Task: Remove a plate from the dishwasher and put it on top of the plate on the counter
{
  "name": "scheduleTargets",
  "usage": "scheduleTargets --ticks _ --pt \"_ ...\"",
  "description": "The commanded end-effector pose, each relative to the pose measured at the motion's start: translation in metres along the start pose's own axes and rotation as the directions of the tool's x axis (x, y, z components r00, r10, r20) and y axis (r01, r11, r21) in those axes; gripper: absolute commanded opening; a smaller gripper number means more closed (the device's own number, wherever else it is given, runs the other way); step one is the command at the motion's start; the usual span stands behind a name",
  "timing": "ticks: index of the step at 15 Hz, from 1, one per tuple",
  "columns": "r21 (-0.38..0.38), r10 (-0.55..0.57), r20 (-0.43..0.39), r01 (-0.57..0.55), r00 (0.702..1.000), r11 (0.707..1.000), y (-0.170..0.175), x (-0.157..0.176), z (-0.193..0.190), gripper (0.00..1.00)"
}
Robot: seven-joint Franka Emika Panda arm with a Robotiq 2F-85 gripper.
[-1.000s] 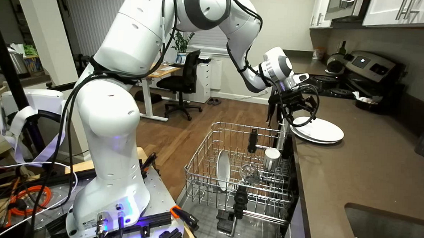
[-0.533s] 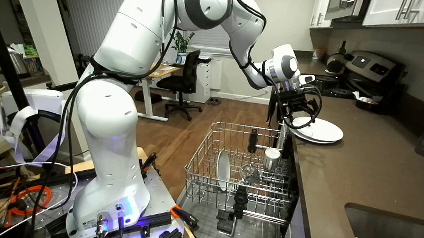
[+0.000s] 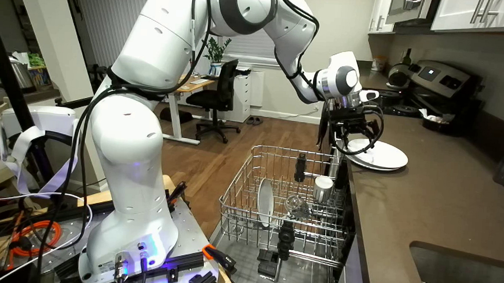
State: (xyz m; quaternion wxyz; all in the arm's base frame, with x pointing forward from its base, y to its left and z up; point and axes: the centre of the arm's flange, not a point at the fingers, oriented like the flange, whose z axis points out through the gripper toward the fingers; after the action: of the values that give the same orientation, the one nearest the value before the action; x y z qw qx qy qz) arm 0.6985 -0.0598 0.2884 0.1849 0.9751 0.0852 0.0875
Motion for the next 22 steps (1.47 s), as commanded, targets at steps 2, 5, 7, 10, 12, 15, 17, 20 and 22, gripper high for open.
scheduleTargets --ticks 2,5,7,10,12,15,17,20,22 --pt "0.002 -0.009 -0.004 0.009 1.000 1.000 0.006 -0.004 -0.009 1.00" --pt "-0.037 -0.015 -0.014 0.014 1.000 0.999 0.003 -0.006 -0.014 1.00" --pt "-0.058 -0.026 -0.022 0.025 0.999 0.998 0.000 -0.007 -0.018 1.00" --pt "-0.095 -0.050 -0.035 0.046 0.998 0.994 -0.006 -0.007 -0.025 1.00" --pt "-0.123 -0.068 -0.040 0.063 0.997 0.990 -0.012 -0.006 -0.028 1.00" --pt "-0.146 -0.094 -0.038 0.088 0.995 0.985 -0.024 -0.004 -0.026 1.00" --pt "-0.132 -0.105 -0.032 0.100 0.994 0.986 -0.030 -0.003 -0.022 1.00" --pt "-0.102 -0.112 -0.024 0.109 0.993 0.989 -0.034 -0.005 -0.018 1.00" --pt "-0.072 -0.116 -0.019 0.114 0.993 0.991 -0.039 -0.009 -0.021 1.00"
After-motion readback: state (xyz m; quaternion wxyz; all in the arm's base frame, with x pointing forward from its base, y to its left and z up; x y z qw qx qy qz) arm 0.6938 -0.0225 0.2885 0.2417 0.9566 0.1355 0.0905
